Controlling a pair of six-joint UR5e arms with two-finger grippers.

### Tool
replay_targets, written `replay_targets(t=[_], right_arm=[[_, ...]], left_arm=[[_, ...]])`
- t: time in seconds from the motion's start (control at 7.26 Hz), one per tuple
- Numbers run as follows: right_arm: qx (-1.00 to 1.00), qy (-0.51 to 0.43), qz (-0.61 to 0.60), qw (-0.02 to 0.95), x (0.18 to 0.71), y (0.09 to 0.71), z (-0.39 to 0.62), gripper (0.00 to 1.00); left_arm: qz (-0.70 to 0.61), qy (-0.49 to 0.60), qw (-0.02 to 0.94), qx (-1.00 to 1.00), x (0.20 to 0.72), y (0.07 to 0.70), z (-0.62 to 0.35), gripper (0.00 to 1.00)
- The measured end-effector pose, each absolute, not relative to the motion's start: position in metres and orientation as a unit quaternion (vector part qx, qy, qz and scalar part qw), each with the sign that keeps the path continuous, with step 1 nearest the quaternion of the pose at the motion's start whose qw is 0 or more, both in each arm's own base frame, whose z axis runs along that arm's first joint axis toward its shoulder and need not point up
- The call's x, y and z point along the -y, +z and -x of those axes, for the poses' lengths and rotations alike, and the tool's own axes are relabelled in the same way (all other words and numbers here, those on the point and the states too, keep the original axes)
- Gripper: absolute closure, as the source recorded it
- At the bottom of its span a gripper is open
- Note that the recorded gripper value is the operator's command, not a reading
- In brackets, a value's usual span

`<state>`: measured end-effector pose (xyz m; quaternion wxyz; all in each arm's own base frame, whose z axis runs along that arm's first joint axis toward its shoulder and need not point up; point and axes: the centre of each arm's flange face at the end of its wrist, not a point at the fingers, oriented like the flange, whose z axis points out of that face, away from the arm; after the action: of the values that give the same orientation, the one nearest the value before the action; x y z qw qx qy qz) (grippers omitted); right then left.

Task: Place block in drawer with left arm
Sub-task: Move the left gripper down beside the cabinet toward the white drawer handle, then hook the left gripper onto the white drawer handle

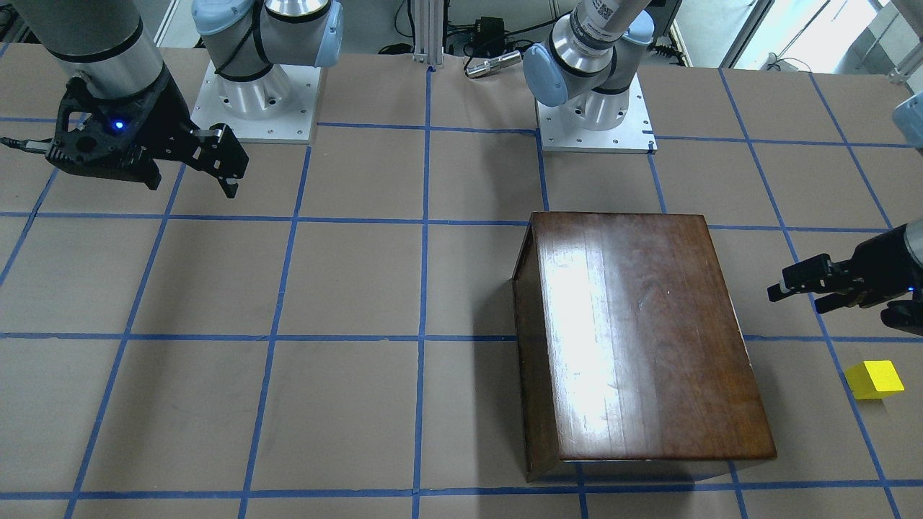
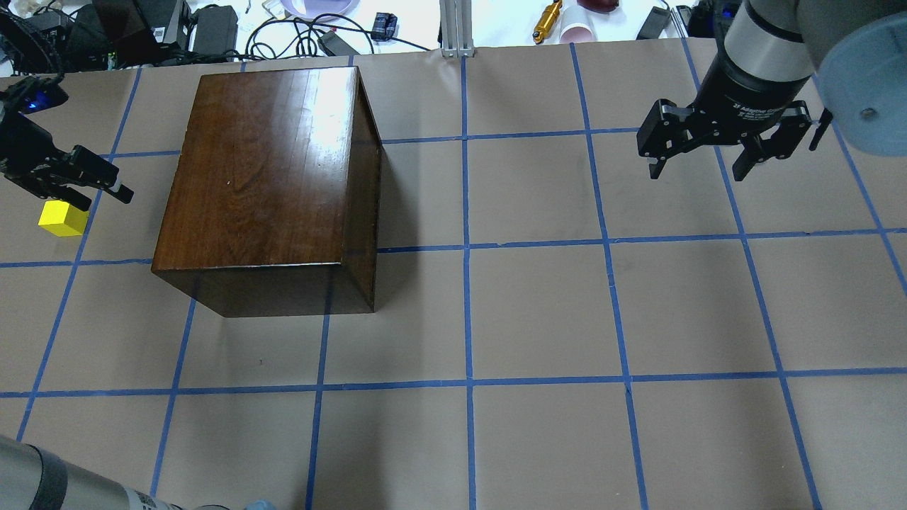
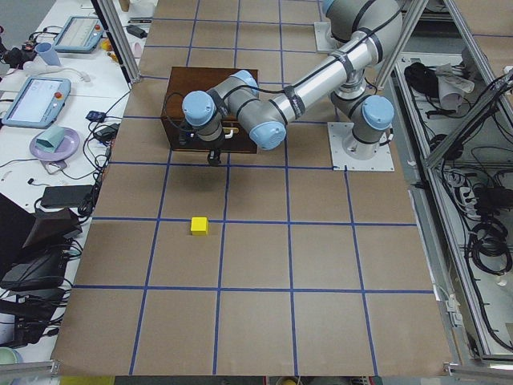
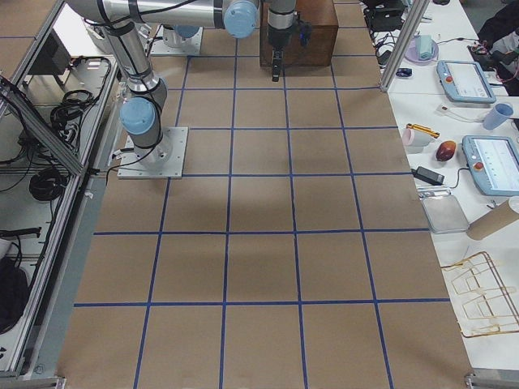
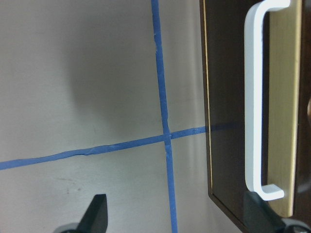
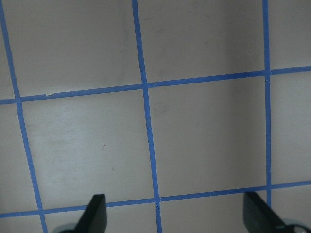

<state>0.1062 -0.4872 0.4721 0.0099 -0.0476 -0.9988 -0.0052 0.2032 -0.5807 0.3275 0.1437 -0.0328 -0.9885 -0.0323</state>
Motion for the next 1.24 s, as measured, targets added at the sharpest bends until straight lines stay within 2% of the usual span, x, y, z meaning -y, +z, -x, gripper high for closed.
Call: replay_targets(t=[1.24], right_arm=[[0.999, -0.005, 0.048, 0.010, 0.487, 0.472, -0.106, 0.00]], left_arm=[[0.002, -0.037, 0.182, 0.983, 0.597, 0.295, -0.177, 0.00]])
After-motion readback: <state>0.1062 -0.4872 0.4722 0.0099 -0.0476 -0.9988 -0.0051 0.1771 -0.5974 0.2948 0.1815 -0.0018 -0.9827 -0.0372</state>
